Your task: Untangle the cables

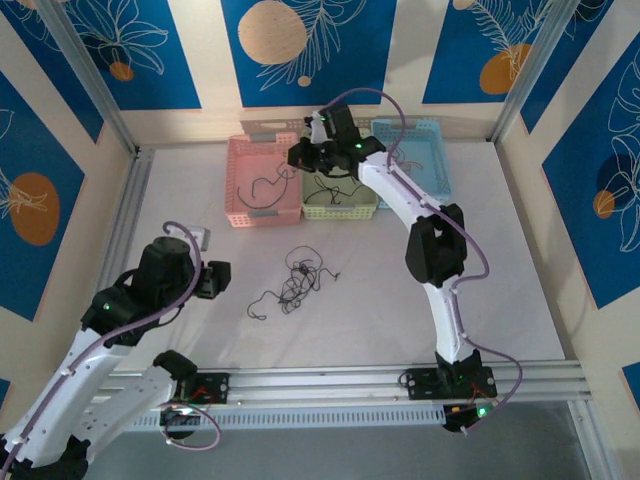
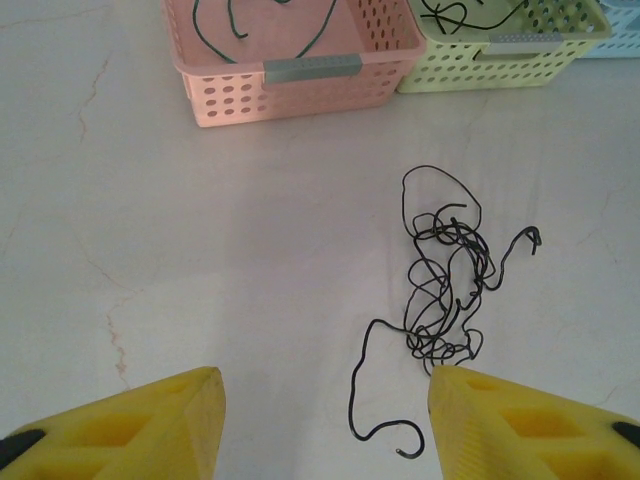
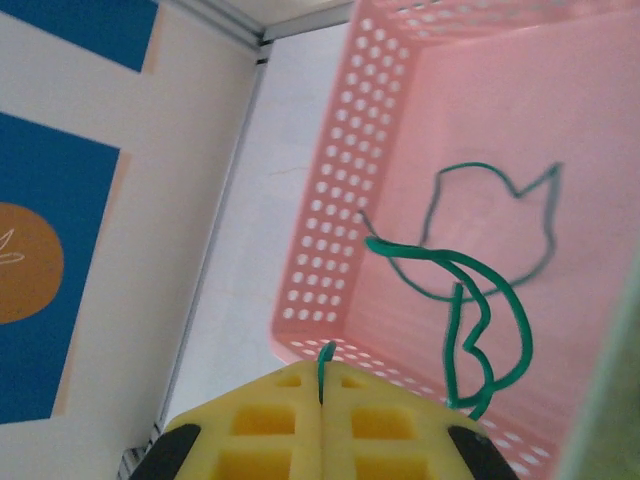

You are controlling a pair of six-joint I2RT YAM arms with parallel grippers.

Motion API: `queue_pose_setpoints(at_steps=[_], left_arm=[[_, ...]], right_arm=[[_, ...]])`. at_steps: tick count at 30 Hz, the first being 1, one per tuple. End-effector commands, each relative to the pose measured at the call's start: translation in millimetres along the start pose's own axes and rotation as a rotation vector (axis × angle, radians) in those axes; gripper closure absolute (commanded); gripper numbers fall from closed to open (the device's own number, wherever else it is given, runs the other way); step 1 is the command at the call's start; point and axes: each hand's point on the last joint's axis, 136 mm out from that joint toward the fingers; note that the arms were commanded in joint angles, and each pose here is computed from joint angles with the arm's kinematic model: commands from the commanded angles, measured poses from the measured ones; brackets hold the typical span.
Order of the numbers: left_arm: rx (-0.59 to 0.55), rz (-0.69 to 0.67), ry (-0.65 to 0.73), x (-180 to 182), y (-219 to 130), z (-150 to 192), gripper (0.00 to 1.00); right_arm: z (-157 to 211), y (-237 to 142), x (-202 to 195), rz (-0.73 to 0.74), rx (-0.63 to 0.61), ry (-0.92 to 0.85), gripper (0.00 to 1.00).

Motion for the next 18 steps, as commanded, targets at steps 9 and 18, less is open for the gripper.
queue_pose_setpoints(at_steps=[9, 18], left_arm=[[0.046, 0.006, -0.007, -1, 8, 5, 0.43], [0.136, 0.086, -0.004, -19, 24, 16, 0.42]], right_arm=[[18, 21, 23, -0.032, 0.081, -0.088, 0.48], [69, -55, 3, 0.031, 0.077, -0.102, 0.50]])
Point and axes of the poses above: each hand's point on the last joint's axis, 136 mm out from that joint toward the fingers, its own y axis out along the fingers, its own x axis along the line the jaws close on, z = x × y, and after that the axes turned 1 degree about y, right-handed
